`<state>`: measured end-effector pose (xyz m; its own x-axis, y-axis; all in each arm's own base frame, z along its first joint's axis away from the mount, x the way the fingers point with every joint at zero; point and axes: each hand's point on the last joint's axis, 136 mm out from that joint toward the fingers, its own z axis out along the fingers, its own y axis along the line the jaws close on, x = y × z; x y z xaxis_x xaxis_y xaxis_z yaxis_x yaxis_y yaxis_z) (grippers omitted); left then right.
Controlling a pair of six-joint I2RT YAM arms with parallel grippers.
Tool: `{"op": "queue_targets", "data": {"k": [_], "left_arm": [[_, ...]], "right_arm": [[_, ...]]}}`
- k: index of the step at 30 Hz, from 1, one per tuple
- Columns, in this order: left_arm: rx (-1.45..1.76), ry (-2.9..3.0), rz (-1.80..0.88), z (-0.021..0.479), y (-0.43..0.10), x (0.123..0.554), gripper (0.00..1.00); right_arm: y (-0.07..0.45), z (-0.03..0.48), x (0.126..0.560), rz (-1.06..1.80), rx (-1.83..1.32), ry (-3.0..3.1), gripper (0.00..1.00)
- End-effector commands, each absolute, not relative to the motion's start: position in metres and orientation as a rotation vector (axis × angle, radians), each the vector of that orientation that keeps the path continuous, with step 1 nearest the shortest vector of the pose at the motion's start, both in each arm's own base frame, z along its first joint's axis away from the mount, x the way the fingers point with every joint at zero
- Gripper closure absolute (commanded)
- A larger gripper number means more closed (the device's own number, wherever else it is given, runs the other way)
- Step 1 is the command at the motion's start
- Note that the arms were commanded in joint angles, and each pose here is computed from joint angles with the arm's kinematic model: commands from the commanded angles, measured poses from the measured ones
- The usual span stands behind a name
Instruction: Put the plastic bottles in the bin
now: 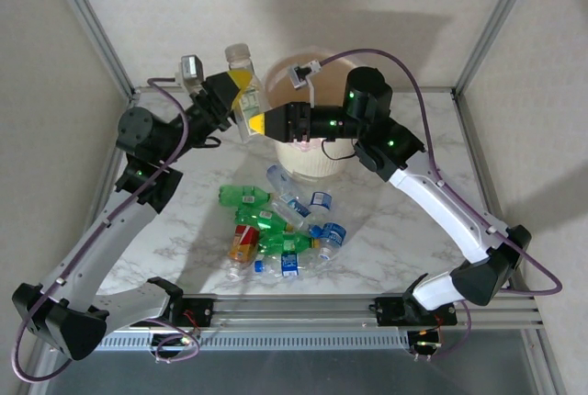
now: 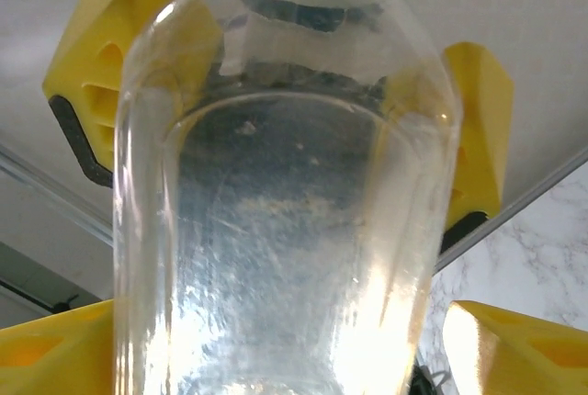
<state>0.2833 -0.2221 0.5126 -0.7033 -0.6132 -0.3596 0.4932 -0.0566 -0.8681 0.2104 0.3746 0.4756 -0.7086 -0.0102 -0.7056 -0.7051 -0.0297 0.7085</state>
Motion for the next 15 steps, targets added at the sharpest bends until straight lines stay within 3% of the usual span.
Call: {"op": "queue_targets", "data": {"k": [1, 15], "left_arm": [[-0.088, 1.442, -1.841, 0.513, -0.225, 0.277, 0.48], [-0.099, 1.484, -1.799, 0.499, -0.230, 0.286, 0.47]], "right_arm": [[0.380, 0.475, 0.206, 1.814, -0.773, 1.736, 0.20], [0.381, 0.472, 0.205, 1.794, -0.763, 1.754, 0.42]]}}
